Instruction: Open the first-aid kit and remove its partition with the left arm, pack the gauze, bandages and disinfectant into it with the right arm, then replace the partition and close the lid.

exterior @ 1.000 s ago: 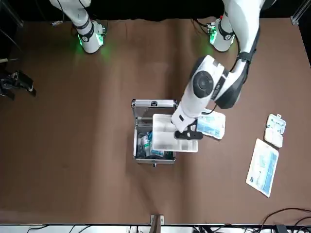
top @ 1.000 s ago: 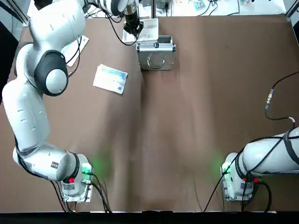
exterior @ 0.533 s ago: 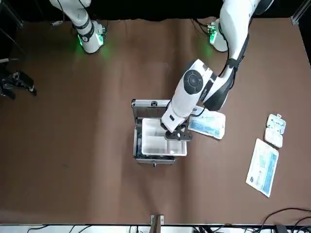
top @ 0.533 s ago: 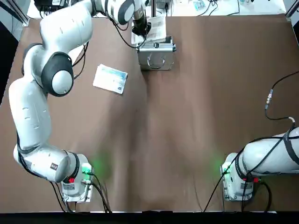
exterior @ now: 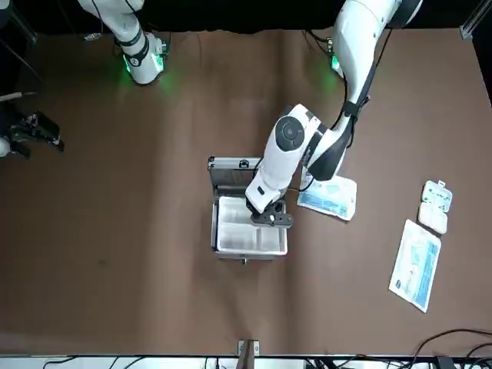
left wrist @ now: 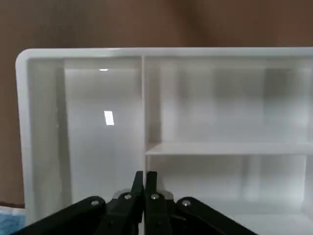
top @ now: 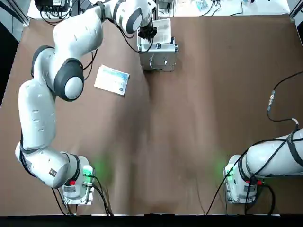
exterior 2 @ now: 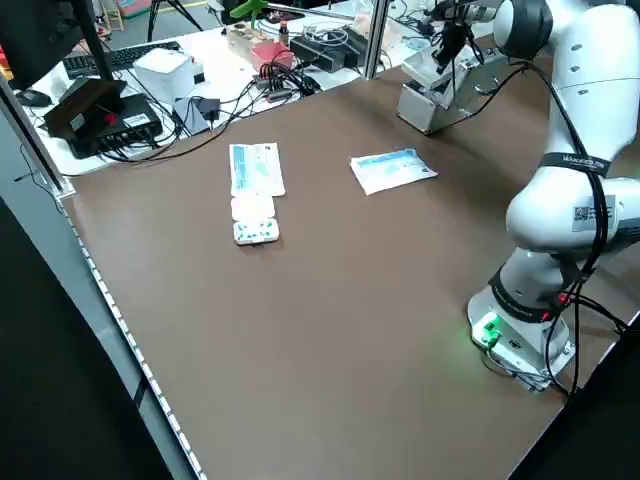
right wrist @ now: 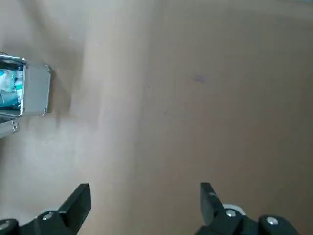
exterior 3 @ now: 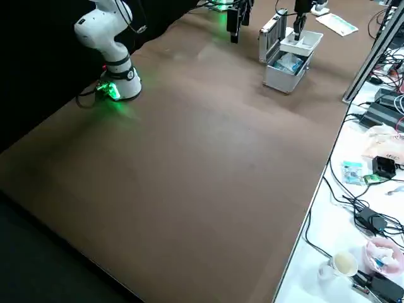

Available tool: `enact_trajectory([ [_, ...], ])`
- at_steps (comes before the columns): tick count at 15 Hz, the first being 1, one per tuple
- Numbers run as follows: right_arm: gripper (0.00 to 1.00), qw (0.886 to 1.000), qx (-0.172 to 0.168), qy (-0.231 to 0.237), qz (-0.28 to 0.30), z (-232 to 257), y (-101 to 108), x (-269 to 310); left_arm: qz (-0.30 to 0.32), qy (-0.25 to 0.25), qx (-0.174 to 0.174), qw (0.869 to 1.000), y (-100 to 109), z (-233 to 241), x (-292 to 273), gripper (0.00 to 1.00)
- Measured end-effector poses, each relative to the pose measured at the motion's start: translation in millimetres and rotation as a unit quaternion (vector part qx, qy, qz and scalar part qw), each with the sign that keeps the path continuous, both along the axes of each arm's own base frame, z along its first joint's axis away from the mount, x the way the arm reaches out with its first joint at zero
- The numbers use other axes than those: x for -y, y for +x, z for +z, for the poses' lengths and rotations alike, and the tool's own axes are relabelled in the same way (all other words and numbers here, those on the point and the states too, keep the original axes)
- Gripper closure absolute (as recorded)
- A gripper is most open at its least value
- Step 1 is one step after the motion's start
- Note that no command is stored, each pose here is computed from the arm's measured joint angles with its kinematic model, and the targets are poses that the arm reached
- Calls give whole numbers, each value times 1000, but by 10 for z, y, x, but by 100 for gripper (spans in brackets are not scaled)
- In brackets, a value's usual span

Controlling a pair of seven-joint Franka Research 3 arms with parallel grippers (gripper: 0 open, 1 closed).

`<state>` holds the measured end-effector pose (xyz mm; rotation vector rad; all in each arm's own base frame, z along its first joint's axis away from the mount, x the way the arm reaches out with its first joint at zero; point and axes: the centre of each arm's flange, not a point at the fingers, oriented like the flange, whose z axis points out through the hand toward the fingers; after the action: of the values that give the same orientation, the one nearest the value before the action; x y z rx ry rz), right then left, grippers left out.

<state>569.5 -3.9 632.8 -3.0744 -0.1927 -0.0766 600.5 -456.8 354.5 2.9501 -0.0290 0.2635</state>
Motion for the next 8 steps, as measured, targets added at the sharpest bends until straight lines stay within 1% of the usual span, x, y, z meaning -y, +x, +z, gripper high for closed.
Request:
enact_trajectory([
  [8,1,1000,2,0,-3,1,5,33,-11,14,-12,1000,-92,-342,139,96],
])
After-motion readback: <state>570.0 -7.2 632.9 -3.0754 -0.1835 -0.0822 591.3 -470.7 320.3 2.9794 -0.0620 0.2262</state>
